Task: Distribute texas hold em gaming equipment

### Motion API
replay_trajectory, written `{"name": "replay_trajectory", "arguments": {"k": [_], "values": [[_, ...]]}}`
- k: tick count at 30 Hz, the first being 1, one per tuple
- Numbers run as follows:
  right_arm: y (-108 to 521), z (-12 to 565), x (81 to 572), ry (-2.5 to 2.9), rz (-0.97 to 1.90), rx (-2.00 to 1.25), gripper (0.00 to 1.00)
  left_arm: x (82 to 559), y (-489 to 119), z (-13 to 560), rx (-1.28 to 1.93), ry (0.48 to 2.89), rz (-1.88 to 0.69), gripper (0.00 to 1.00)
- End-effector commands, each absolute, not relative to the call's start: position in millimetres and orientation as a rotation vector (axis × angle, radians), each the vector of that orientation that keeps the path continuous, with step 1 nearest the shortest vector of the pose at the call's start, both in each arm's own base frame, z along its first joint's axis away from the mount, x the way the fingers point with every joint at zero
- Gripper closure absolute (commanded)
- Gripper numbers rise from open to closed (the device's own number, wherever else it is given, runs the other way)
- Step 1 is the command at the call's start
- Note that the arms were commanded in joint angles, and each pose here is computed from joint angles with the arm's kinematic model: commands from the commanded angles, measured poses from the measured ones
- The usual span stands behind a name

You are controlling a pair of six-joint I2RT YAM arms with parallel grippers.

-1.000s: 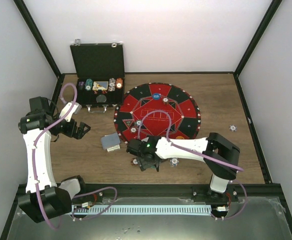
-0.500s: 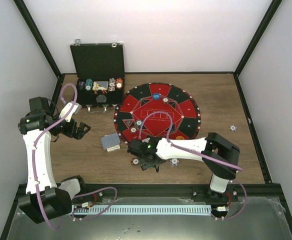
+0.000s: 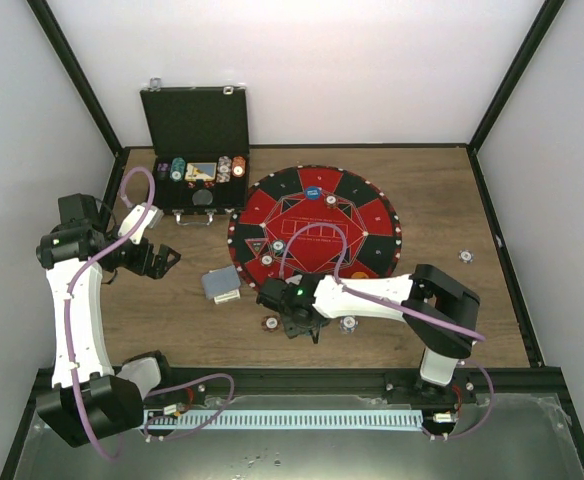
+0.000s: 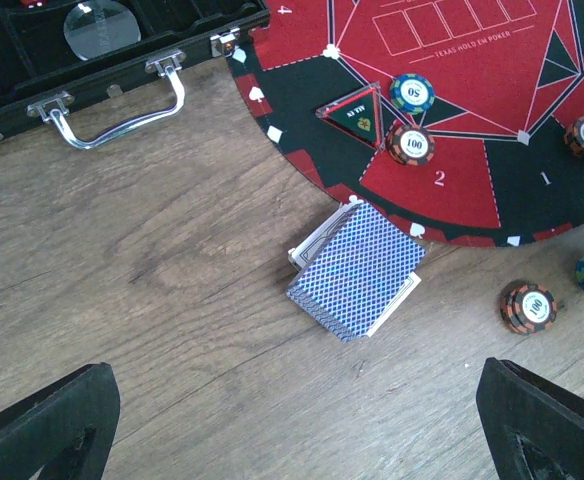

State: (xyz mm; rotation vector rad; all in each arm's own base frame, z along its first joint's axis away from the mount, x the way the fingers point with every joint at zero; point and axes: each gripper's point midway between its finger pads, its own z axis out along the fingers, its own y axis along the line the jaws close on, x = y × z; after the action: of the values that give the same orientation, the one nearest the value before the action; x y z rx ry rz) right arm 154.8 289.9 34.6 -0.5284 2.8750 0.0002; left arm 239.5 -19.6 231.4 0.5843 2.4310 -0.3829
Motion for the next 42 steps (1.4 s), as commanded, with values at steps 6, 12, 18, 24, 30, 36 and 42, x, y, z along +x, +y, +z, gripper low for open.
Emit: {"name": "replay_trajectory", "arguments": {"k": [6, 12, 18, 24, 30, 36, 42], "values": [[279, 30, 159, 2.880, -0.025, -0.503, 0.50, 241, -18, 237, 0.597, 2.409, -0.358, 0.00], [283, 38, 160, 2.872, 0.010, -0.503, 0.55, 240, -19, 237, 0.599, 2.407, -0.361, 0.00], [296, 49, 157, 2.873, 0.093, -0.529, 0.45, 240, -19, 237, 0.598, 2.406, -0.363, 0.00], [294, 52, 159, 2.864, 0.076, -0.521, 0.41, 240, -18, 237, 0.601, 2.406, -0.357, 0.00], [288, 43, 158, 2.875, 0.032, -0.525, 0.41, 239, -18, 237, 0.600, 2.407, -0.357, 0.00], [284, 35, 156, 2.884, 0.011, -0.528, 0.50, 239, -18, 237, 0.602, 2.407, -0.355, 0.00], [284, 39, 158, 2.876, 0.013, -0.524, 0.59, 240, -18, 238, 0.600, 2.405, -0.352, 0.00]]}}
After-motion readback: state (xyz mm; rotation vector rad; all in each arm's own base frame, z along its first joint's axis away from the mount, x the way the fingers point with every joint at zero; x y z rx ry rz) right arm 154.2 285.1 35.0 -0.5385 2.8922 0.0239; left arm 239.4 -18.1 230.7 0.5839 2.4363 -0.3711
